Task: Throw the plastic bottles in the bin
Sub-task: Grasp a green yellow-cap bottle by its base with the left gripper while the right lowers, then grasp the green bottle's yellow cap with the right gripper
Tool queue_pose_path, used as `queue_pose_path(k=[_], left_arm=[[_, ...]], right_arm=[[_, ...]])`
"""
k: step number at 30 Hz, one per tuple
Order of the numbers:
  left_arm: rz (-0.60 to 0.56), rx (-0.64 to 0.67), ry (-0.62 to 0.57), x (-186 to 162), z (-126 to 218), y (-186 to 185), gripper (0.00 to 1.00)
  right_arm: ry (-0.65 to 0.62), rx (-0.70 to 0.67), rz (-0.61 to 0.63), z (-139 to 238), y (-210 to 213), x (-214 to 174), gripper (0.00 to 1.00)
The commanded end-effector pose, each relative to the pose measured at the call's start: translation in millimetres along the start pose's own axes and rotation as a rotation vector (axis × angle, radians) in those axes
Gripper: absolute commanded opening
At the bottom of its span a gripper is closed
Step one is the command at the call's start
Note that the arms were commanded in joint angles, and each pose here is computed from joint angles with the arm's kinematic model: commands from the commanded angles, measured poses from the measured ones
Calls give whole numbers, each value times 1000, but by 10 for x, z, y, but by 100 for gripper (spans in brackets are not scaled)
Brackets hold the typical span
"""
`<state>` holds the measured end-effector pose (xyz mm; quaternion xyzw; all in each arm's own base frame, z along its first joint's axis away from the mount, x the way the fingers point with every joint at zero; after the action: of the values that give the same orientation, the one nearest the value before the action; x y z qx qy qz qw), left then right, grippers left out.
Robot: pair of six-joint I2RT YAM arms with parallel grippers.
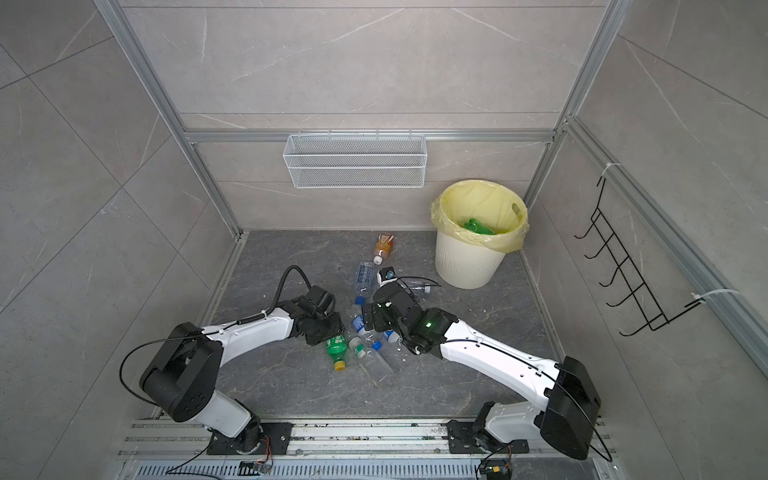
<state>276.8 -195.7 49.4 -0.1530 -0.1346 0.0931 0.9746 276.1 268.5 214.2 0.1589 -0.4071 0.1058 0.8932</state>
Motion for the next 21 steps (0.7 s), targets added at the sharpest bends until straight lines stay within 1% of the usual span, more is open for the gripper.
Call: queue_pose_path(k=[1,4,9,15,21], left_arm=[[31,-10,3,25,-6,53,61],[38,-14,-9,78,32,87,57],[51,-33,-40,220,168,96,54],[35,-75,-101,463,459,-55,54],[29,-167,-145,670,776,-330,53]], right_arm=[[1,-4,-12,-19,-5,-39,100],[4,9,-19,-27,19,-43,100],[16,45,-36,-58,83,-72,100],[29,102,-69,-103,193,-99,100],[42,179,-108,-139,334,-114,100]])
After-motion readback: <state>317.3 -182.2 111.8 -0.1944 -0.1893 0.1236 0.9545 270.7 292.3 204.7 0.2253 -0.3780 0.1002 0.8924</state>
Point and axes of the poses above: each gripper's point midway between its finger pads, its own z axis back along the fingers, its own y axis along the line the jaws close on, x = y × z, the point moved 1 cm from there along z, back along the fingers, and after that the axes turned 4 degrees about -z, right-handed, at the moved point
